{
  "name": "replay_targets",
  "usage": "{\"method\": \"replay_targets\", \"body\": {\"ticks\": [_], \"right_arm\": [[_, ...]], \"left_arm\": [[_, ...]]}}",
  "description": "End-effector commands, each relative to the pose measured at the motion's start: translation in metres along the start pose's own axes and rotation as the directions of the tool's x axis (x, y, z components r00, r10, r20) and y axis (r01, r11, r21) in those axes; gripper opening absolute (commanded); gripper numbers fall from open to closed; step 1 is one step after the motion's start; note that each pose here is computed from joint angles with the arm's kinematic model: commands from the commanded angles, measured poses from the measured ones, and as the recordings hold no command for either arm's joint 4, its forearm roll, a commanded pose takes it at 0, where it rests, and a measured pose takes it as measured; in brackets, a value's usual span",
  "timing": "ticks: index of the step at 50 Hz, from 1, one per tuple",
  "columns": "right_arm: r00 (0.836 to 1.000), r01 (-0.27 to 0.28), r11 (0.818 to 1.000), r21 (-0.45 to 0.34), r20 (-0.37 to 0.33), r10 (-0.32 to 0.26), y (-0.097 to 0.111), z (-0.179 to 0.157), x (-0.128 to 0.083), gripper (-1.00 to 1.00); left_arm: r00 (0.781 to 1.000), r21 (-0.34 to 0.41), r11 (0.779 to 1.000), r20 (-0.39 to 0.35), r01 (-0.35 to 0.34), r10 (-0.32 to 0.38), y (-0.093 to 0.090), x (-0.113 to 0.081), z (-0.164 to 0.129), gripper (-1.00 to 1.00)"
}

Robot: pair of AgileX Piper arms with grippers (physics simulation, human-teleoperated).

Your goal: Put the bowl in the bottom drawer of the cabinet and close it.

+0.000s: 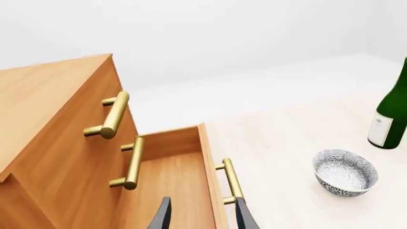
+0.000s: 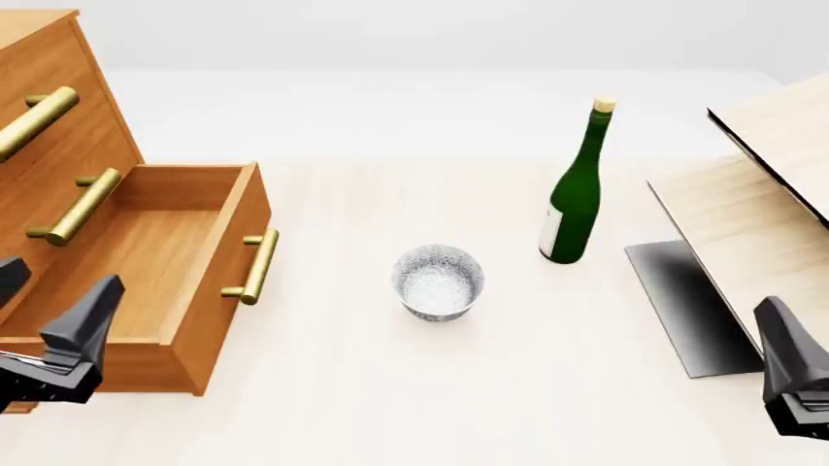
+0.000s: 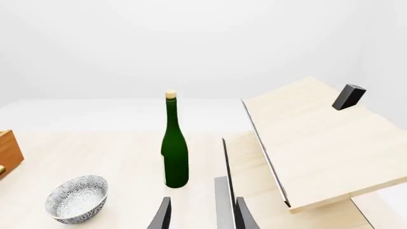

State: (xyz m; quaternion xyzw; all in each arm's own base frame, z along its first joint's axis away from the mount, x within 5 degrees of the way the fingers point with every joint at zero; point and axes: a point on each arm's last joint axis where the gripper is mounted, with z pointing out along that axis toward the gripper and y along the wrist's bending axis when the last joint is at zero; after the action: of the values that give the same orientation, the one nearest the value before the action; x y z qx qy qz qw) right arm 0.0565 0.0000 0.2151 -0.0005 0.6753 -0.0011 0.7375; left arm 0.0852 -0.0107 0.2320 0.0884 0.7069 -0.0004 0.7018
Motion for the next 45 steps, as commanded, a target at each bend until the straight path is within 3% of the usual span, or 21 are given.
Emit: {"method": "replay_targets", "body": {"ticks": [1,9,18,31,45], "right_arm": [[1.0,0.0,1.0,0.0,0.0,0.0,0.0,0.0,0.0,1.0],[1.0,0.0,1.0,0.0,0.0,0.0,0.0,0.0,0.0,1.0],[1.0,0.0,1.0,0.0,0.0,0.0,0.0,0.0,0.0,1.0],[1.0,0.001,1.0,0.0,0.0,-0.001,0.0,0.0,0.0,1.0],[1.0,0.0,1.0,0.0,0.0,0.0,0.0,0.0,0.0,1.0]], "left_arm": [[0.995,0.011,0.998,-0.083,0.064,-0.063,-0.001,-0.001,0.027,1.0],[0.991,0.029,0.999,-0.129,0.027,-0.023,-0.002,0.0,0.04,1.0],[0.979,0.024,0.998,-0.199,0.053,-0.047,-0.001,0.0,0.052,1.0],[0.968,0.041,0.999,-0.249,-0.005,0.015,0.0,-0.007,0.057,1.0],[0.95,0.053,0.998,-0.313,0.023,-0.005,-0.002,-0.008,0.072,1.0]]}}
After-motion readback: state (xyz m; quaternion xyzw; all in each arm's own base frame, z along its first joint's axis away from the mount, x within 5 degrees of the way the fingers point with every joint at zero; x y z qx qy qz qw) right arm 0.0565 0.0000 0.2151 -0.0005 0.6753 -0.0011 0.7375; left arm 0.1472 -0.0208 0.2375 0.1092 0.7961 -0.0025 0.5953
